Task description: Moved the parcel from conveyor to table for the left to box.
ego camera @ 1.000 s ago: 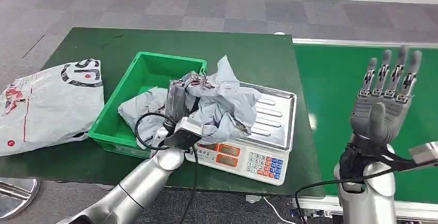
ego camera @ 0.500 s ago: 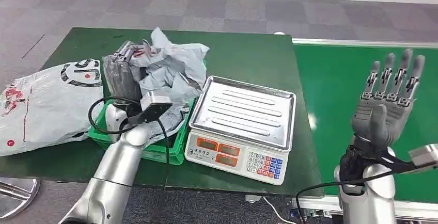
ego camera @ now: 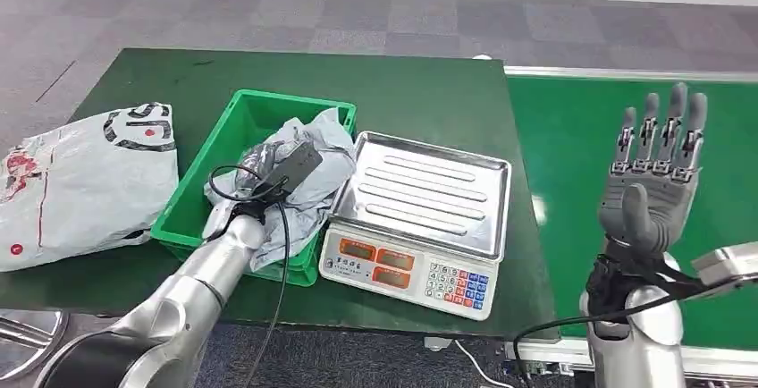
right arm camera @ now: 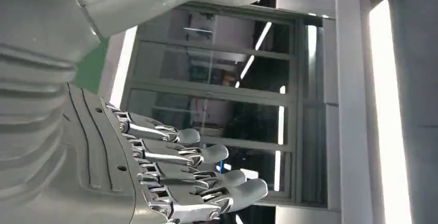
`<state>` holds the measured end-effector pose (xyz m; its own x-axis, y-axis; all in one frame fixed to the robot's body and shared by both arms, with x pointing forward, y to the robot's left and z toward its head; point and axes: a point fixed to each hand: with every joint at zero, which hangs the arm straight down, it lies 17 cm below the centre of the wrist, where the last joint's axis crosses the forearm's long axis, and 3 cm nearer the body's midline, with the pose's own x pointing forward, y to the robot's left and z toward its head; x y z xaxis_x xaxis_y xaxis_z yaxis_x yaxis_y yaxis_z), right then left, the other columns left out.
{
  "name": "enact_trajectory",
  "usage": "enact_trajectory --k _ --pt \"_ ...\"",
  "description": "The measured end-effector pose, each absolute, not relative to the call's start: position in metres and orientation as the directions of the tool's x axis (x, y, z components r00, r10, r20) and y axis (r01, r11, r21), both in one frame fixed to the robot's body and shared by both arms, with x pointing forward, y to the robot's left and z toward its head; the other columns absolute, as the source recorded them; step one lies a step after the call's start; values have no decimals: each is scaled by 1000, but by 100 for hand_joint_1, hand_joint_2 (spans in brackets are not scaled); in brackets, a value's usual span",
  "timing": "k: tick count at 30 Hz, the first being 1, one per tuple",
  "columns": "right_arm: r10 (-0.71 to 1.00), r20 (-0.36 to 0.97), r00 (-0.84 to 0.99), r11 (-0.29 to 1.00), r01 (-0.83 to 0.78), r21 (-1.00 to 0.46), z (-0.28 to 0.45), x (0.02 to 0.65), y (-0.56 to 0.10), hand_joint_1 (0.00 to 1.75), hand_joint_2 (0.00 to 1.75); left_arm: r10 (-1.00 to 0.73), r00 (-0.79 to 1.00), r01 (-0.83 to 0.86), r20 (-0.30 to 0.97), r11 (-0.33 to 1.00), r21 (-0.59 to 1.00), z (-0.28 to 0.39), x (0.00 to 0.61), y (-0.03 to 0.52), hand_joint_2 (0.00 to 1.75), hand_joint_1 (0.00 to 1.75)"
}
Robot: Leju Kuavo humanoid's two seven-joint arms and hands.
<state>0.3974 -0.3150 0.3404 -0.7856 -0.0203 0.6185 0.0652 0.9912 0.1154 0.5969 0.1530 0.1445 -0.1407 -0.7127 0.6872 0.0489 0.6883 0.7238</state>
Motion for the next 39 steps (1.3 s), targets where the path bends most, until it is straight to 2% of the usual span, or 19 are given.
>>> enact_trajectory --k 2,3,7,10,11,15,18,24,28,39 --pt "-18 626 -779 992 64 108 337 397 -313 0 175 -675 -144 28 723 728 685 146 597 161 175 175" --pt "-18 629 -777 992 63 106 336 397 -313 0 175 -658 -148 17 738 745 667 147 597 164 175 2" --pt "-12 646 -763 993 68 100 329 397 -311 0 175 -600 -154 -55 785 799 599 156 599 183 175 0" --pt "-8 663 -749 992 77 98 323 397 -310 0 175 -564 -210 -185 799 825 534 178 599 206 175 0" --pt "-7 667 -745 992 78 97 321 397 -310 0 175 -550 -223 -209 805 834 511 183 598 212 0 0" --pt "-4 673 -740 992 79 94 320 398 -309 0 175 -382 -340 -210 859 922 327 206 593 214 0 0" --pt "-39 685 -728 992 52 111 320 401 -308 0 175 -136 -406 -14 904 990 142 227 589 182 0 0" --pt "-98 709 -698 990 3 139 317 405 -317 0 175 134 -497 277 857 961 11 285 556 120 0 0" --pt "-78 721 -688 994 2 109 311 407 -314 0 175 253 -532 443 808 897 11 310 518 82 0 0" --pt "-76 753 -654 994 10 109 292 416 -316 0 175 289 -598 493 747 868 59 338 483 63 0 0"
